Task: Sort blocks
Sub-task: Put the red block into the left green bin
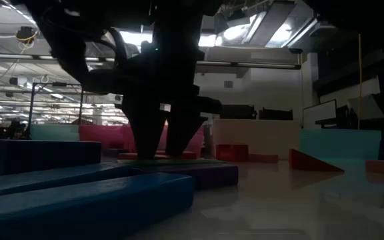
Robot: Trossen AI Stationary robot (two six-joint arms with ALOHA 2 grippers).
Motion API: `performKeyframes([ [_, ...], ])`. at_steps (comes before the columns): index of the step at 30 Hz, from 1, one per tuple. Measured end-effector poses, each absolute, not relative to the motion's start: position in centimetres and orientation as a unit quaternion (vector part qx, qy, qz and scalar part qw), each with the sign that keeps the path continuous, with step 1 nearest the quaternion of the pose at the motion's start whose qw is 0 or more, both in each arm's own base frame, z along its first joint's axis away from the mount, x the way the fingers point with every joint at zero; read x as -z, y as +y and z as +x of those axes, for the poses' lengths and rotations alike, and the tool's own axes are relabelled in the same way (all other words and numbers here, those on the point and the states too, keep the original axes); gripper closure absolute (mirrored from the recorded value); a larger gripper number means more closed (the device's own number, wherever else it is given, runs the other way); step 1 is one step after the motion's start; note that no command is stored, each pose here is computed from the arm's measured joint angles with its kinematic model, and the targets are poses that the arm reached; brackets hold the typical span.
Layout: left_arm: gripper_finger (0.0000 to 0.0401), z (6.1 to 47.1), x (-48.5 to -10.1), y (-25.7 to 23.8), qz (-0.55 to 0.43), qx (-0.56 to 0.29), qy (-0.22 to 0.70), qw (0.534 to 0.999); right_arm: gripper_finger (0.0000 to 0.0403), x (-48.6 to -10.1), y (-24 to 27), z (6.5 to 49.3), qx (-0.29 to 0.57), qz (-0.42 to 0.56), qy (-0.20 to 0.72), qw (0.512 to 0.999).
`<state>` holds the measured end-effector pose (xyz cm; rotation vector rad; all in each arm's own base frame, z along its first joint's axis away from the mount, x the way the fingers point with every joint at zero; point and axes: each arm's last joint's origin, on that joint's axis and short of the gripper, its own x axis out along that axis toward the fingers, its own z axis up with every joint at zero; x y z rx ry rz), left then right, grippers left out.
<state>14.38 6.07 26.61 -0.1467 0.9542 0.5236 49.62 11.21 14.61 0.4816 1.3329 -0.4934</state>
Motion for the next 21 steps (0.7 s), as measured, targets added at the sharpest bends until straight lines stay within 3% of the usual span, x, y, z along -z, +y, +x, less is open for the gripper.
performKeyframes([
  [5,0.0187,12.7,-27.6,3.7,-0.223,-0.163,0.417,0.866,0.0281,-15.0,10.2,50.1,0.221,0.235,0.601,0.731],
  [12,0.0187,11.9,-28.3,2.1,-0.379,-0.128,0.387,0.831,0.0281,-16.3,9.1,51.6,0.196,0.242,0.547,0.777],
  [21,0.0187,12.1,-28.2,1.6,-0.482,-0.163,0.38,0.773,0.0262,-21.5,7.3,53.8,0.138,0.276,0.397,0.865],
])
